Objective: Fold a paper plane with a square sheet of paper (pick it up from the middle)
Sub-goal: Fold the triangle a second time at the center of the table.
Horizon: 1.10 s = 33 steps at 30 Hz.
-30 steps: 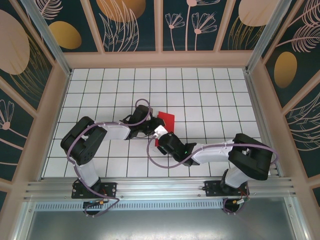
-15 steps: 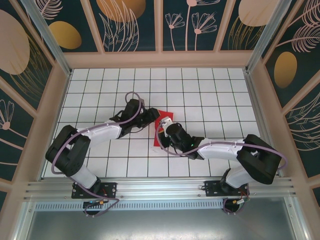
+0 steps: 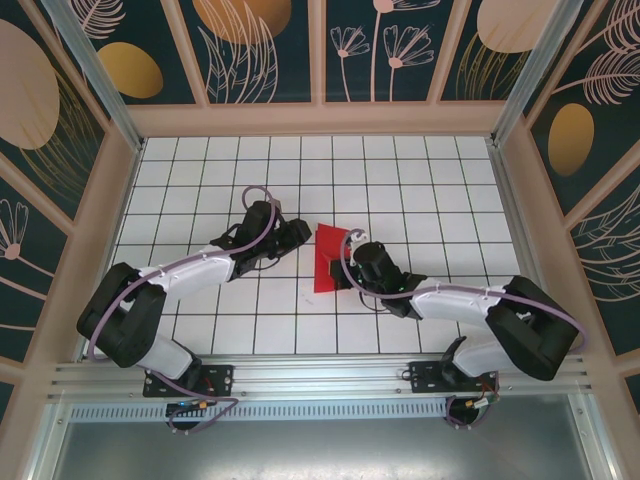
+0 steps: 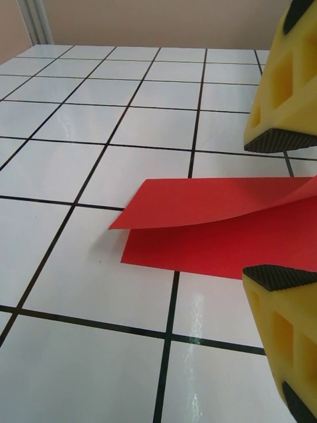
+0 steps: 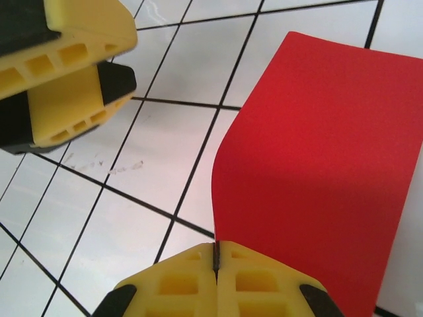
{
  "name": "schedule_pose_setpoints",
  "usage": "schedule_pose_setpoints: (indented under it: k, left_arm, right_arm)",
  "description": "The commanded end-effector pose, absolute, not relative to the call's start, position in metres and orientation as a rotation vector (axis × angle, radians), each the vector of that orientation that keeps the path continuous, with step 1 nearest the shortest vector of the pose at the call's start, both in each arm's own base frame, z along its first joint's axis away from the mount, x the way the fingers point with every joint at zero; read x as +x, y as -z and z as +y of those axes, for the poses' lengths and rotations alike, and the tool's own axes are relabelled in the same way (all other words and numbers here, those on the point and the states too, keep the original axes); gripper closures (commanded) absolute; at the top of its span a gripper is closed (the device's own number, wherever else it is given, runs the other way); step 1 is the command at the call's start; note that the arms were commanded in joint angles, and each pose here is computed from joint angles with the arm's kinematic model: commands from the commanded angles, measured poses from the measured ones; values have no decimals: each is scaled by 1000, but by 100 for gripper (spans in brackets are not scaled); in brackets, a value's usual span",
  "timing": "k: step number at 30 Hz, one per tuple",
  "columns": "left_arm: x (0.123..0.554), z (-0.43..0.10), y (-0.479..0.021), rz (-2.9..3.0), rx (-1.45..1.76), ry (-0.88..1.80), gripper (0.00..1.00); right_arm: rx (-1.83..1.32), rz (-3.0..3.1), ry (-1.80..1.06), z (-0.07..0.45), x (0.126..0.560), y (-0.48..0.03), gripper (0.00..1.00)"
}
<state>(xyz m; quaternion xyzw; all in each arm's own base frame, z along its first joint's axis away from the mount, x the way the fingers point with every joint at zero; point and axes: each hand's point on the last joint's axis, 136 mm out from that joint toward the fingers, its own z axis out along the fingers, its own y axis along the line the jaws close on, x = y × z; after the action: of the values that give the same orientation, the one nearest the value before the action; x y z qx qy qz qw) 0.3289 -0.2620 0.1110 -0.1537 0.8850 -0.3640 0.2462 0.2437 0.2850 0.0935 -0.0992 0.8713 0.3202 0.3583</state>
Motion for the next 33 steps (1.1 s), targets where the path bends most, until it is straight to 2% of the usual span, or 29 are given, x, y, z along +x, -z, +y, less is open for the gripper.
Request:
schedule_pose_setpoints:
  k: [1, 8, 15, 22, 33]
  left_arm:
    - [326, -265, -112, 2418, -374, 1014, 52]
    - [316, -280, -99, 2461, -313, 1058, 66]
    - [297, -298, -77, 2538, -253, 1067, 85]
    - [283, -314, -60, 2597, -208, 1093, 97]
    - [271, -326, -28, 2686, -170, 1083, 100]
  right_arm:
    - [-202, 2279, -887, 281, 234, -86, 100]
    - [-222, 2311, -1048, 290, 239, -83, 100]
    - [-87, 2342, -1153, 283, 250, -75, 100]
    - [56, 2352, -1163, 271, 254, -63, 100]
    - [130, 2372, -1172, 260, 255, -53, 100]
